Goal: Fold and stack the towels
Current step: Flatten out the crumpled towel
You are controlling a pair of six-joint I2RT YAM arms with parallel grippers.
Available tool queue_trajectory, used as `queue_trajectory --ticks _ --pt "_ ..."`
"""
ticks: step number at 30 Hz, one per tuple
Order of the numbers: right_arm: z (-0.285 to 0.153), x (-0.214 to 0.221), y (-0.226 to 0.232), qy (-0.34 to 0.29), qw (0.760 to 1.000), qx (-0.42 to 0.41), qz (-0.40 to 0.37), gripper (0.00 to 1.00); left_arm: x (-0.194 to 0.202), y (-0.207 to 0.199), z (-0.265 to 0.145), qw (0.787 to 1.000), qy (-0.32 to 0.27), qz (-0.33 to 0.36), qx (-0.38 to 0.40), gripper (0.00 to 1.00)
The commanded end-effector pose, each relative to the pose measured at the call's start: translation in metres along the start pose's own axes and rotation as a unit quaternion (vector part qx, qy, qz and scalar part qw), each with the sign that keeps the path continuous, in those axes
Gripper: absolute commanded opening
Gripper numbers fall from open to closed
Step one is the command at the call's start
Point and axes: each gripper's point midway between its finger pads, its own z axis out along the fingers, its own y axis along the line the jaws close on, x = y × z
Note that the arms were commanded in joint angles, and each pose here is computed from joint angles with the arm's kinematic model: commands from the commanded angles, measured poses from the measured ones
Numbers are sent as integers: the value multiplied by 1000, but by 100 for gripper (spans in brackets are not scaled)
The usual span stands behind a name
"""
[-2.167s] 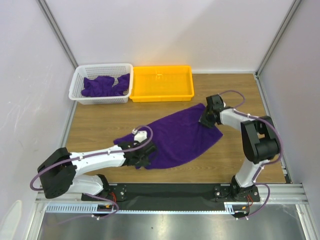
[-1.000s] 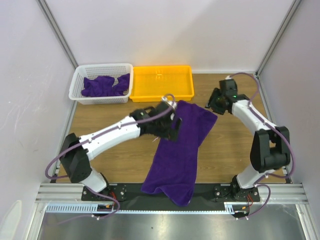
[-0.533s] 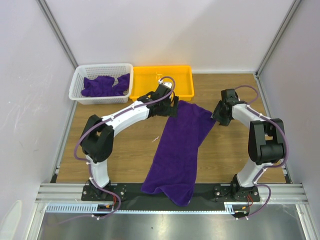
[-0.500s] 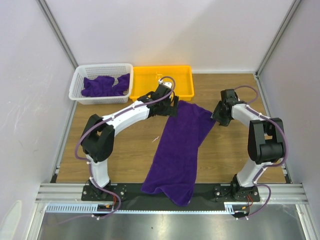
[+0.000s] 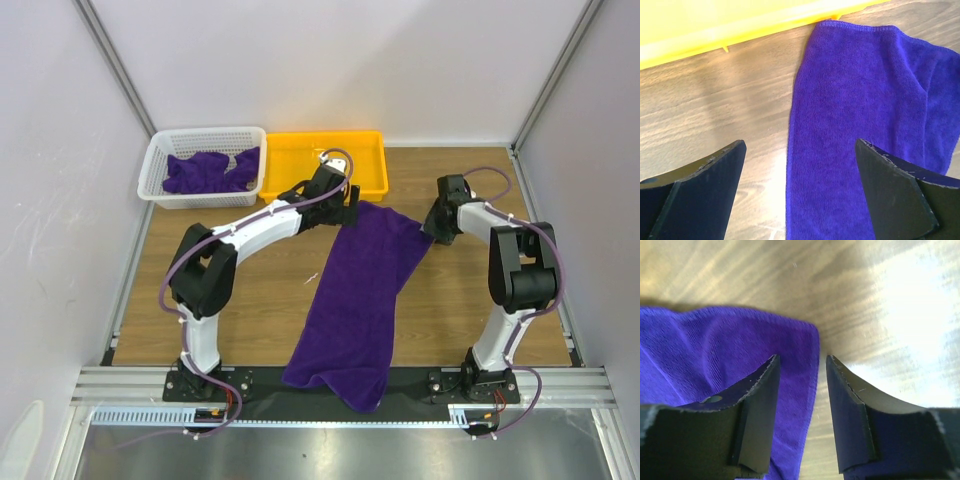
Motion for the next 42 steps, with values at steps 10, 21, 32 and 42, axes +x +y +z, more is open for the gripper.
queue_trajectory --ticks 10,21,32,42 --pt "25 1 -12 11 999 35 -10 19 -33 -17 45 998 -50 -29 29 96" --pt "13 -11 -6 -3 999 20 -31 0 -54 -12 86 992 -95 -78 -1 85" --pt "12 -9 -6 6 999 21 -35 0 -47 -20 118 991 -79 -109 15 73" --pt "3 -14 -12 2 999 25 -31 0 -43 -37 131 989 -59 -123 54 59"
